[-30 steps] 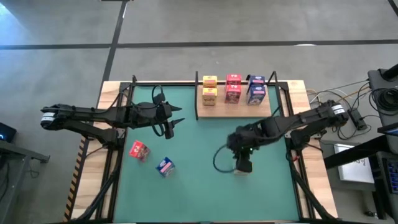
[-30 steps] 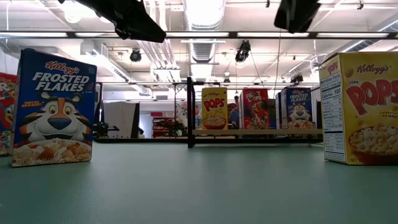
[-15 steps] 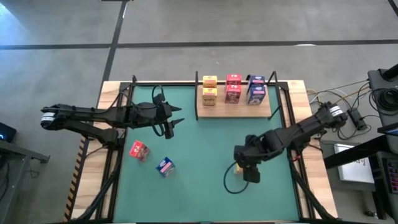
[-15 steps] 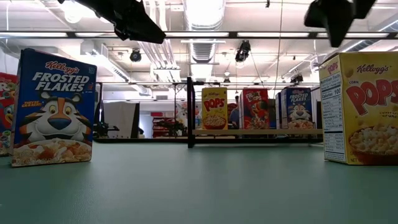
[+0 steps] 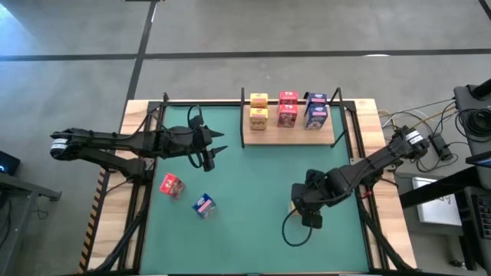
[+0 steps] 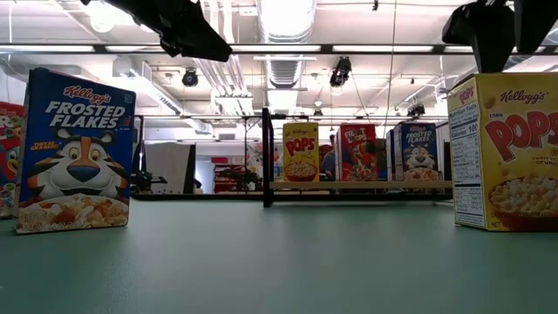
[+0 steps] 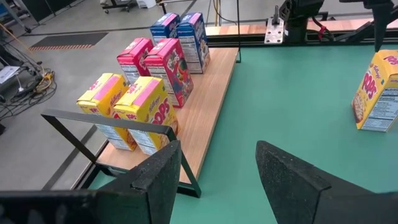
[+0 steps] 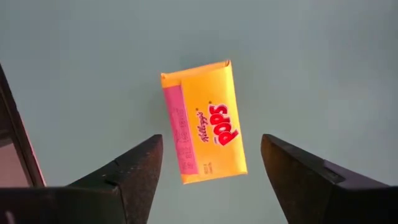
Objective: Stack cereal on shelf
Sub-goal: Put the yellow cereal box on the shelf aligned with the other yellow cereal boxes
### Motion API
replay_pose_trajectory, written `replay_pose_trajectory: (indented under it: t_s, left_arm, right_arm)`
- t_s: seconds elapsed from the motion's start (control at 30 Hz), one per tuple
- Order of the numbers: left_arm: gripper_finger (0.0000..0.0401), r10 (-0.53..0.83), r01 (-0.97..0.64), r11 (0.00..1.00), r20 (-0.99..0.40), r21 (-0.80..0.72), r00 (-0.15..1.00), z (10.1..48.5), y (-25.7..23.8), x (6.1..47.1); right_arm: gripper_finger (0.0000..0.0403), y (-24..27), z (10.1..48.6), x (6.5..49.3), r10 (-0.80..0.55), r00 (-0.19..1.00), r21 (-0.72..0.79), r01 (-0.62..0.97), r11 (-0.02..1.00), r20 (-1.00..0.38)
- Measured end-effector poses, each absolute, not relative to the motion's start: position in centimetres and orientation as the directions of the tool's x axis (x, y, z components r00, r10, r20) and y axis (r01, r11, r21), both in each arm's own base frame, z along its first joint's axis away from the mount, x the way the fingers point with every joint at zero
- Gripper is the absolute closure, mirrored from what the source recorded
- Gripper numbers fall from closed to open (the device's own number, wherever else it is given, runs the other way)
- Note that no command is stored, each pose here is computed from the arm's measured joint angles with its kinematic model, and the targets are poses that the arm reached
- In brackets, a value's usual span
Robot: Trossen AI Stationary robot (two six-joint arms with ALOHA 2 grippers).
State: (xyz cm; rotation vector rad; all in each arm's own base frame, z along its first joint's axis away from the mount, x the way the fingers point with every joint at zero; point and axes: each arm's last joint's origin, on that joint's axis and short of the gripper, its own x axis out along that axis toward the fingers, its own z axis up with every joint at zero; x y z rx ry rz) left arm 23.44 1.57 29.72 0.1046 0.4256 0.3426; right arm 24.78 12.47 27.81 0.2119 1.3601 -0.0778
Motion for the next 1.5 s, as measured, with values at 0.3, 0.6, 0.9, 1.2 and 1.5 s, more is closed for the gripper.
replay_pose_trajectory:
  t_s: [0.3, 0.6, 0.9, 1.2, 1.5]
  left_arm:
    - [0.0209, 0.347, -0.303, 0.937, -0.387, 0.171, 0.854, 29.7, 1.6, 23.4]
    - [0.0209, 0.347, -0.303, 0.938, -0.387, 0.171, 0.854, 29.7, 1.6, 23.4]
    - [0.0209, 0.347, -0.304, 0.937, -0.387, 0.170, 0.854, 29.7, 1.6, 23.4]
    - [0.0209, 0.347, -0.304, 0.937, -0.387, 0.170, 0.854, 29.7, 1.6, 23.4]
    - [0.0209, 0.347, -0.304, 0.937, -0.387, 0.170, 0.854, 29.7, 1.6, 23.4]
  right_arm:
    - [0.0133, 12.5, 26.9, 25.0, 0.074, 0.228, 0.116, 0.176, 0.978, -0.971]
    - [0.0140, 12.4, 25.3, 24.6, 0.060, 0.198, 0.096, 0.179, 0.979, -0.978]
    - [0.0174, 12.4, 24.5, 24.6, 0.077, 0.201, 0.113, 0.174, 0.978, -0.976]
    - [0.0212, 12.5, 25.2, 24.9, 0.088, 0.225, 0.126, 0.161, 0.979, -0.970]
    - [0.0218, 12.5, 24.9, 24.9, 0.090, 0.231, 0.129, 0.161, 0.979, -0.969]
